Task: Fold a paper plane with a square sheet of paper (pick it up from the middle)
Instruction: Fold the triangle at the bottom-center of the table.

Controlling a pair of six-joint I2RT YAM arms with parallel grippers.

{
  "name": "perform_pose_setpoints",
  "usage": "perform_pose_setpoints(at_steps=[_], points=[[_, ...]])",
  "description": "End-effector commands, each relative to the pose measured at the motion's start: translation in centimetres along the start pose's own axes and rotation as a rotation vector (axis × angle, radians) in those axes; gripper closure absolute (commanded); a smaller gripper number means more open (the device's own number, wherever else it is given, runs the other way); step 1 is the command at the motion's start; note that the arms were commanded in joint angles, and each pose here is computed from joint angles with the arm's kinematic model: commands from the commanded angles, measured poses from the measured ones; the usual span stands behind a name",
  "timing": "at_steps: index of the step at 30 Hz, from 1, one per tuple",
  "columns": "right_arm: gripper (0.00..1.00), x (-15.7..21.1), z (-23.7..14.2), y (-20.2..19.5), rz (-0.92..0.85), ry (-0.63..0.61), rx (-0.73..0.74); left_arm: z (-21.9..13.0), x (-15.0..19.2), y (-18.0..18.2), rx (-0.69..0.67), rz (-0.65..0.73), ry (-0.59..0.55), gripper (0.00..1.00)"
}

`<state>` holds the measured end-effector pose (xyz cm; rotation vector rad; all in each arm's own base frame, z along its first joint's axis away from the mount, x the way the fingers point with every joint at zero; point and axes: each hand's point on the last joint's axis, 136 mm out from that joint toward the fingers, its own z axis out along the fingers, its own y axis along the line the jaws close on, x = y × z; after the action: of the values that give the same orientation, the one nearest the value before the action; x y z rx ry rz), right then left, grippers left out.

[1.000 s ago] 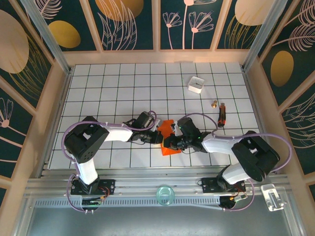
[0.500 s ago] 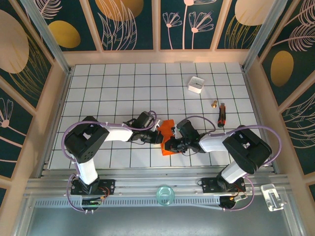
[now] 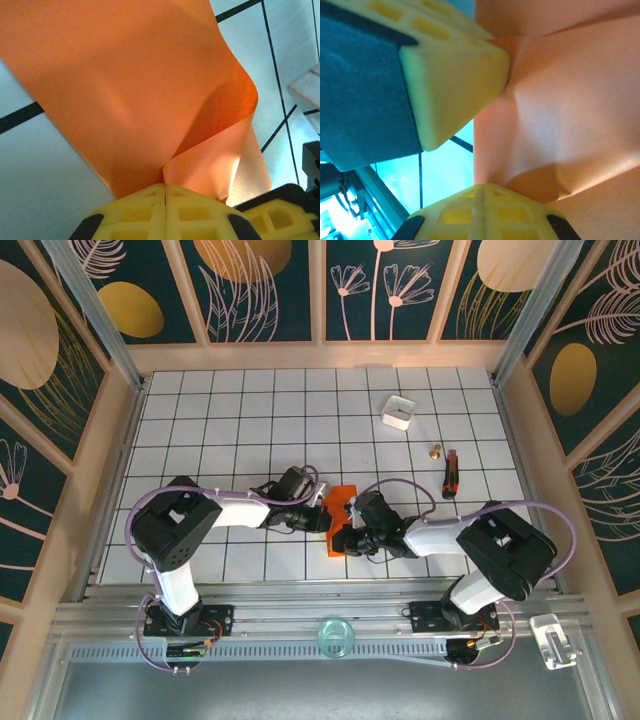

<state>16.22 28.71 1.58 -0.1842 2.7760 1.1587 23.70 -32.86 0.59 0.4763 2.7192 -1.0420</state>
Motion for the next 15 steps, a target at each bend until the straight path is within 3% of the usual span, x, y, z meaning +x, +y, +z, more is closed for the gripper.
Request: perform_pose_setpoints(at_steps=[1,15], points=[[1.0,4.0,0.0,-2.3,0.027,0.128,0.097,1.6,6.1,9.5,-0.348,-0.1,0.141,1.0],[1.0,5.8,0.5,-1.1,-0.003,0.173,0.083,1.5,6.0,9.5,-0.348,-0.1,0.139,1.0]])
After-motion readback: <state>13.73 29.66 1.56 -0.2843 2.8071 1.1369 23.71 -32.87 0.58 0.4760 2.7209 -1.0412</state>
